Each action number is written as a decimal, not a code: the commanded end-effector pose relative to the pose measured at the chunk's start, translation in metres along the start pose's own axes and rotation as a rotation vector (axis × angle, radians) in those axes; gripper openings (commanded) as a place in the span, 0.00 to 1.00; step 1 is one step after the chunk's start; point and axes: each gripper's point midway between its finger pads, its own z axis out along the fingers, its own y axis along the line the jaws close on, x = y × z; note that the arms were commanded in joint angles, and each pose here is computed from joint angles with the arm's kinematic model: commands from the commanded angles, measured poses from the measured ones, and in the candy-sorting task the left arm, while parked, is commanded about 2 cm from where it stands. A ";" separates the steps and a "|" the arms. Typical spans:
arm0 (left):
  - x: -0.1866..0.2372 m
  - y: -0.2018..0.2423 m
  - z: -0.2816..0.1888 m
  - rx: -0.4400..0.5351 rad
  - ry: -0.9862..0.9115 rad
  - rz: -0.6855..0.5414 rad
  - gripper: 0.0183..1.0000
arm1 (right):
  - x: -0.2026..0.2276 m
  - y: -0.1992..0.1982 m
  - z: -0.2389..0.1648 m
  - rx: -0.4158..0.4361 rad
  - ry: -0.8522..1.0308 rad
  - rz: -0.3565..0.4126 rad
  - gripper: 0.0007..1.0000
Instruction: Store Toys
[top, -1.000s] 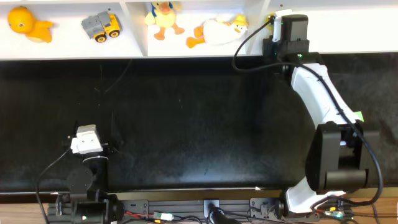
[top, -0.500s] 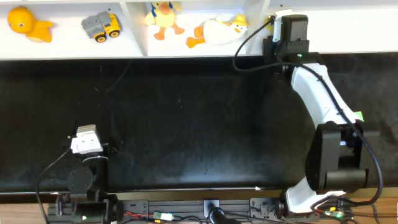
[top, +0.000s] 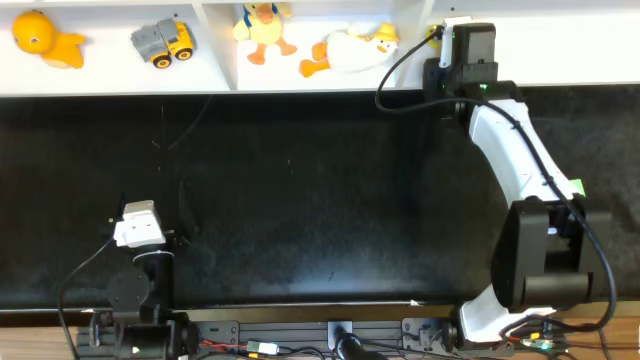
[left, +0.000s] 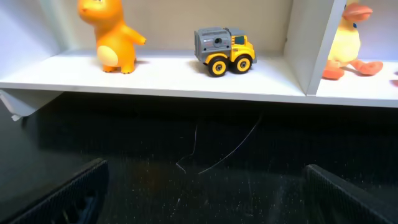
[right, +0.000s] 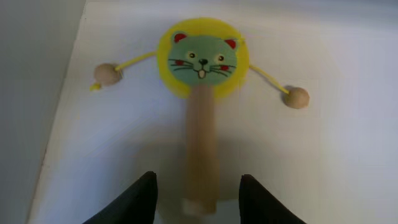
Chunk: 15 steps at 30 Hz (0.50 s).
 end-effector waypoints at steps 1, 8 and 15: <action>-0.001 0.000 0.000 -0.003 -0.011 0.018 1.00 | -0.003 0.007 -0.015 0.006 0.004 -0.021 0.49; -0.001 0.000 0.000 -0.003 -0.011 0.018 1.00 | 0.014 0.008 -0.028 0.005 0.077 -0.031 0.59; -0.001 0.000 0.000 -0.003 -0.011 0.018 1.00 | 0.023 0.011 -0.053 0.019 0.096 -0.050 0.68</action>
